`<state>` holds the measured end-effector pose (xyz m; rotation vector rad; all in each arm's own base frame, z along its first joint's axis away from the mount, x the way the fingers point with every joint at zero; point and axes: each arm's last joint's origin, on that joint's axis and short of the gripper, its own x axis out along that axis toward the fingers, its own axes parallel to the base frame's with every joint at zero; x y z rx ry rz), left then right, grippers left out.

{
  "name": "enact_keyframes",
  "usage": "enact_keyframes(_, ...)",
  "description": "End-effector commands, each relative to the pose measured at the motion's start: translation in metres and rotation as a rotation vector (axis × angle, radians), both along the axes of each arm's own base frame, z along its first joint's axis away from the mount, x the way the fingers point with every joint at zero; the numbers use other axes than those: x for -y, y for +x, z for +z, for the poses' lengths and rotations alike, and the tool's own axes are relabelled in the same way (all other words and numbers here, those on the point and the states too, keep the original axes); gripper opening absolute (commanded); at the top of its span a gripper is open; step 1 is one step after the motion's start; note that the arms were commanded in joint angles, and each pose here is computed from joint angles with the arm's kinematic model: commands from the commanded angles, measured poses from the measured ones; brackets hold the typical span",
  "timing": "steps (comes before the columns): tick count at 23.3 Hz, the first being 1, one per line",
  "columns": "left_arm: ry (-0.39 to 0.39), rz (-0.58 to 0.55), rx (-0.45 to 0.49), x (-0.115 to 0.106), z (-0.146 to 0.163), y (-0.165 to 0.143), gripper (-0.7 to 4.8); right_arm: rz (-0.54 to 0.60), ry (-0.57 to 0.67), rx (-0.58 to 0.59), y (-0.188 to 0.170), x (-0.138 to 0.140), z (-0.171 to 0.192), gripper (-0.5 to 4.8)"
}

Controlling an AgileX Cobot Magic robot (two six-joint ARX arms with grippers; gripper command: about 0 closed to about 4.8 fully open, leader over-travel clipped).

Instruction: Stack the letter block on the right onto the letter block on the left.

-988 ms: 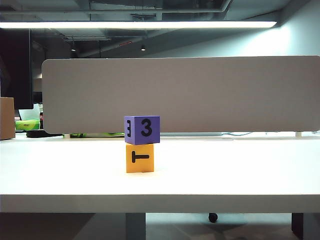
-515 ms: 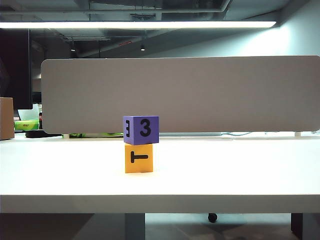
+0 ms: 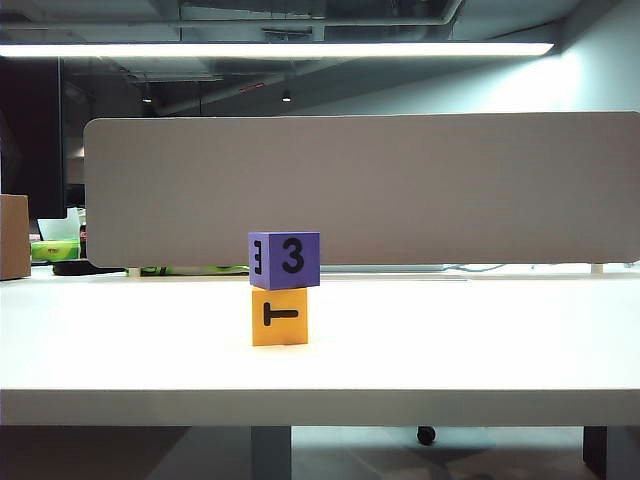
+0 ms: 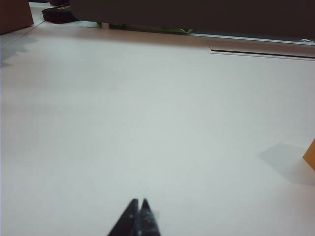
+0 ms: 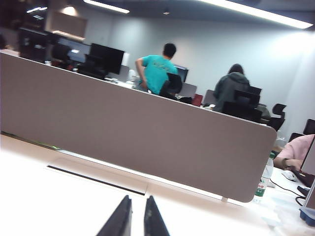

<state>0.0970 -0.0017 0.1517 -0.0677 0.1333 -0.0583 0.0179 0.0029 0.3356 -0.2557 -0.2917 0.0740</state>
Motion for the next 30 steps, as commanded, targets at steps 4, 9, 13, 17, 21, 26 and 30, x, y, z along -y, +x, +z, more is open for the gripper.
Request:
enact_keyframes(4,0.003,-0.005,0.011,0.0,0.002,0.0,-0.05,-0.035,0.121,-0.107,0.058,0.001,-0.1,0.53)
enact_keyframes(9,0.003,-0.009,0.013,0.0,0.002,0.0,-0.05,-0.114,0.218,-0.214,0.071,0.004,-0.138,0.53)
enact_keyframes(13,0.003,-0.009,0.013,0.0,0.002,0.0,-0.05,-0.107,0.215,-0.291,0.077,0.004,-0.163,0.53)
enact_keyframes(17,0.003,-0.009,0.013,0.0,0.002,0.0,-0.05,-0.115,0.212,-0.356,0.079,0.004,-0.178,0.53)
enact_keyframes(21,0.003,-0.009,0.013,0.0,0.002,0.0,-0.05,-0.12,0.211,-0.375,0.079,0.004,-0.18,0.53)
enact_keyframes(26,0.003,-0.009,0.013,0.0,0.002,0.0,-0.05,-0.119,0.211,-0.375,0.079,0.004,-0.18,0.53)
enact_keyframes(30,0.003,-0.009,0.013,0.0,0.002,0.0,-0.05,-0.119,0.211,-0.375,0.079,0.004,-0.18,0.53)
